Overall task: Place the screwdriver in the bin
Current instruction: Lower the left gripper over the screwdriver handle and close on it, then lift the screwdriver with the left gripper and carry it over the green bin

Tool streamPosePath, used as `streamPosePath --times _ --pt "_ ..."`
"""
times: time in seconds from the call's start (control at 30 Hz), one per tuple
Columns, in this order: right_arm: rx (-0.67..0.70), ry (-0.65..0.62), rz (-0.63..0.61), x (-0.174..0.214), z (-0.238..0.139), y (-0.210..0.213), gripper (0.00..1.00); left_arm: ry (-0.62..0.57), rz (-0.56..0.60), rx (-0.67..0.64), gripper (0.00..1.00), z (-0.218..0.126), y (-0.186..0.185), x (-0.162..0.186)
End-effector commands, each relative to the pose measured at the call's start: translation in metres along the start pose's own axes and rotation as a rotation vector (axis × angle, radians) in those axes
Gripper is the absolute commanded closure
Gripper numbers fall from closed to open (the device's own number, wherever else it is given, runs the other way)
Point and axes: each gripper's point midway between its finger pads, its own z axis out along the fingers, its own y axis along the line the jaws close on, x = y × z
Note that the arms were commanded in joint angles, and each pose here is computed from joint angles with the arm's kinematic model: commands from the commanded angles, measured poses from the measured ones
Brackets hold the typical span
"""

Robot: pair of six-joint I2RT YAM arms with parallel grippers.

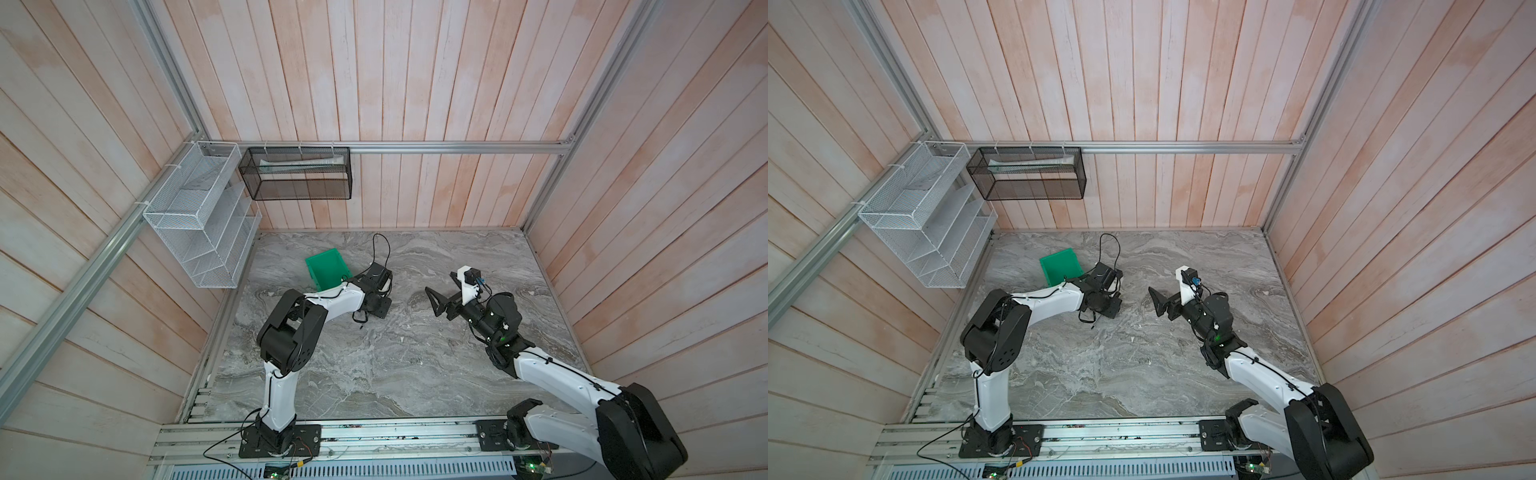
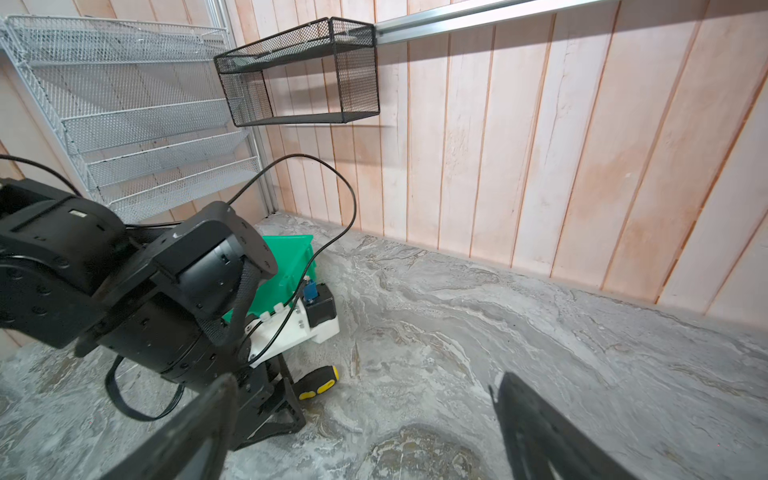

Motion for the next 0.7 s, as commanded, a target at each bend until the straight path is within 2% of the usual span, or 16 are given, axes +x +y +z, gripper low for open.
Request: streamPosePath --times 0.0,0.37,0.57,0.67 --pt "-0.059 0.005 0.004 -0.004 0.004 0.009 0.02 0.012 0.009 -0.011 0.5 0.009 0.0 0.0" --pt "-0.073 0.014 0.004 -0.003 0.007 0.011 0.02 0.04 0.0 -0.02 0.79 0.011 0.001 0.005" --pt "-0.147 0.054 -0.01 0.004 0.012 0.026 0.02 0.02 -0.022 -0.029 0.85 -0.006 0.002 -0.004" --pt "-0.196 0.103 -0.02 0.013 0.018 0.038 0.02 0.002 -0.036 -0.022 0.92 -0.018 0.001 -0.012"
